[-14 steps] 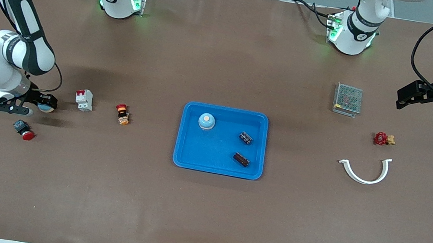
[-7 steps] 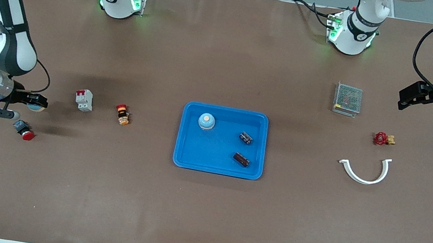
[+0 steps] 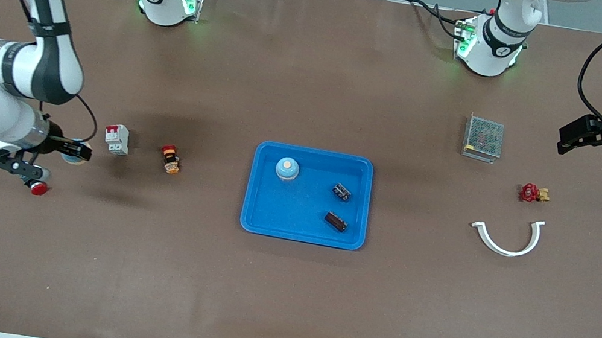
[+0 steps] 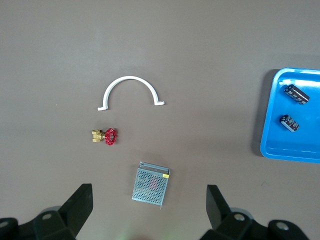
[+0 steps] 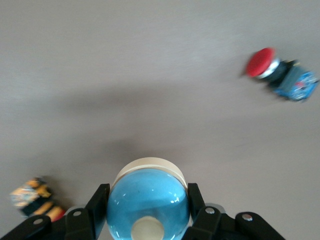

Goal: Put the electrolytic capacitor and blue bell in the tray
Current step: 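Lift the second blue bell and carry it toward the tray, then lower the bell into the tray and open the right gripper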

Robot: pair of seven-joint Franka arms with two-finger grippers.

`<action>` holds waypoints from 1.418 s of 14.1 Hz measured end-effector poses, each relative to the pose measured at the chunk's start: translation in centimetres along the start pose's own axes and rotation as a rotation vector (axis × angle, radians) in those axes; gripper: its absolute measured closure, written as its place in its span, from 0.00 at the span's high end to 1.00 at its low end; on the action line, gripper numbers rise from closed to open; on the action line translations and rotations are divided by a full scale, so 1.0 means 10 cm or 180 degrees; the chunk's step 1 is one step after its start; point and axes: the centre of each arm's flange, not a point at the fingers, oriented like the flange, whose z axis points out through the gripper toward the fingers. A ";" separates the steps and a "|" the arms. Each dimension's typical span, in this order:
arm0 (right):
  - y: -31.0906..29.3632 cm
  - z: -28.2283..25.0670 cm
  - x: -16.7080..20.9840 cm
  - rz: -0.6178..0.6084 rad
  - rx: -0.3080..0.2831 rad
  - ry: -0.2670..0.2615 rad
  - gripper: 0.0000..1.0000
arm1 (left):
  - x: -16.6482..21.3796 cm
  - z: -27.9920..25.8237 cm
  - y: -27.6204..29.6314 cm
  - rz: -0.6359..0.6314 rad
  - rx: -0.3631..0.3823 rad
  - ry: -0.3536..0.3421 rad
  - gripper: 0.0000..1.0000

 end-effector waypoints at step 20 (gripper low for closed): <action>-3.58 -0.19 -0.63 0.1679 0.0455 0.0262 0.67 | 0.01 0.01 -0.07 -0.0043 0.0002 -0.0019 1.00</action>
